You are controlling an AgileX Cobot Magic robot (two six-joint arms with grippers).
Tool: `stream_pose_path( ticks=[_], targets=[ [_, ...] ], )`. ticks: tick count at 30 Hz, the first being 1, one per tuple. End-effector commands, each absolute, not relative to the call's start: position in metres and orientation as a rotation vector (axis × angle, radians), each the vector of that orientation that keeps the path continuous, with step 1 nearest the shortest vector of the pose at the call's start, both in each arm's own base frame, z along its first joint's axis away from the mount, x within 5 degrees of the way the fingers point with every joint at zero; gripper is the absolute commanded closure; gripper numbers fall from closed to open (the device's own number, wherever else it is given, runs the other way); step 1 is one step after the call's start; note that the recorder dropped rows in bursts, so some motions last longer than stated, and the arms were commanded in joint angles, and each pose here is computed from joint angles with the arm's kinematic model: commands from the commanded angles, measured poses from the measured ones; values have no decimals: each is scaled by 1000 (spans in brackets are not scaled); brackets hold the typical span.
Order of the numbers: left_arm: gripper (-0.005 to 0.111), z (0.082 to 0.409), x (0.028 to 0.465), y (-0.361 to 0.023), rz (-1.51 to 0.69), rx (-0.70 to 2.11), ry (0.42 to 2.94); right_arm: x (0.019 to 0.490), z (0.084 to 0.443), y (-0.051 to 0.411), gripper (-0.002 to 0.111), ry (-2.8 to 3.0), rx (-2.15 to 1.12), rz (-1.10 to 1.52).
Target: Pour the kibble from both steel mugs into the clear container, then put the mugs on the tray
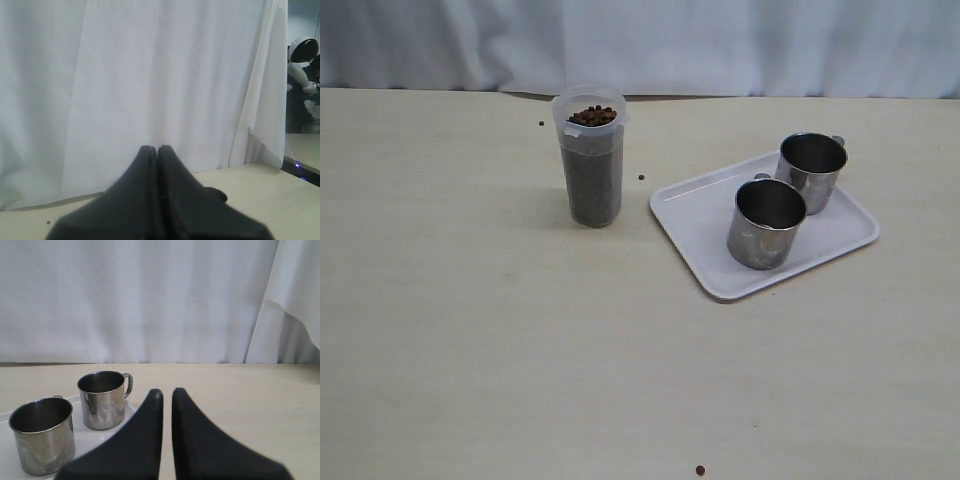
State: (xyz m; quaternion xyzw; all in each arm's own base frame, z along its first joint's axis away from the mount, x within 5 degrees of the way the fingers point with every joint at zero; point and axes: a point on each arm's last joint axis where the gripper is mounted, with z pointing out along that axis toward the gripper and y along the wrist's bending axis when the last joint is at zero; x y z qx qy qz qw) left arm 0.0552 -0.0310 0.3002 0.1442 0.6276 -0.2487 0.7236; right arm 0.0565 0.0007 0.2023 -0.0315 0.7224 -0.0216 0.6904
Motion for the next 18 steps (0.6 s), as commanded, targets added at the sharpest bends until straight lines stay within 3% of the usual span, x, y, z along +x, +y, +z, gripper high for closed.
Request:
stream_pose_path(
  ticks=[1,11,18],
  targets=[
    [107,299,54,-31,-558,325,1382,56,201,0,103,1615,-62,-53],
    [107,301,47,-38,-667,344,1352,56,201,0,103,1615,-62,-53],
    [107,308,28,-43,-594,400,1214,56,201,0,103,1615,-62,-53]
  ],
)
